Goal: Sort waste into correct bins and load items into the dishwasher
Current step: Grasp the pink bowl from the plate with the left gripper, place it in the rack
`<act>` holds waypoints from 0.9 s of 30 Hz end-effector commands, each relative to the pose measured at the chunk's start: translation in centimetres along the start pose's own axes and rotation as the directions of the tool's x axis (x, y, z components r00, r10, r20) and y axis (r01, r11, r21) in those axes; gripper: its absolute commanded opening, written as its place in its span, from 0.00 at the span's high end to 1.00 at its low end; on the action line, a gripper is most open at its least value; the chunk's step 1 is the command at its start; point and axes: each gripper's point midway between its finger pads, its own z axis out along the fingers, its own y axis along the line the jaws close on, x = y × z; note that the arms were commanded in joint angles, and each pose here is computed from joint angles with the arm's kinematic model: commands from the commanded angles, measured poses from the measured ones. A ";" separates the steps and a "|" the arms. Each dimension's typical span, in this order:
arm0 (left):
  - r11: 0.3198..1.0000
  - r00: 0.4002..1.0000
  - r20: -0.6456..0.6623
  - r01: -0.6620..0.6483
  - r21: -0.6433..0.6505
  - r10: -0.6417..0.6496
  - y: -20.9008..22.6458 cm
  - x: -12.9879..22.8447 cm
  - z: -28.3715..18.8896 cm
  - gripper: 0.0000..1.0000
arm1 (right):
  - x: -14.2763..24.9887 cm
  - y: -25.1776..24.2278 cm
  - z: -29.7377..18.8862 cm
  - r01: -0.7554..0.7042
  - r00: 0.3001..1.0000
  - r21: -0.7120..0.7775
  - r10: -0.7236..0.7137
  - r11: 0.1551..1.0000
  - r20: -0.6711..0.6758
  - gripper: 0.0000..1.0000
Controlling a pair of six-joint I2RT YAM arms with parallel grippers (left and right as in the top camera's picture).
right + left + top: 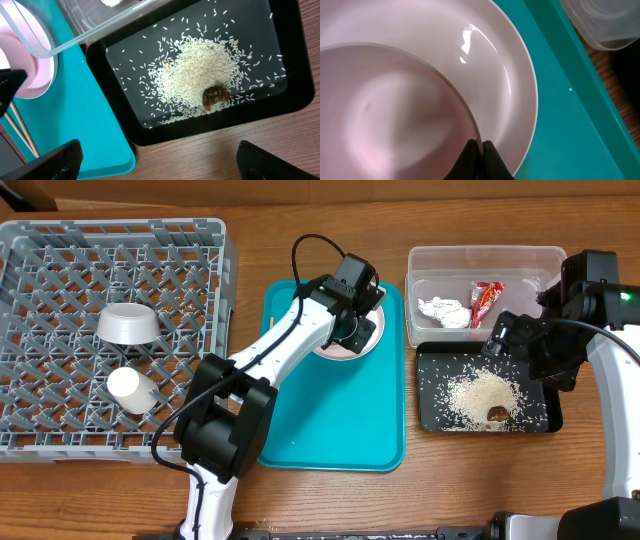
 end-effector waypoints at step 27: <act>0.626 0.643 0.425 0.111 0.772 -0.638 25.5 3.1 -24.2 0.96 | 0.0 -0.1 -1.2 -0.003 1.000 0.007 0.002 1.000 0.025 0.00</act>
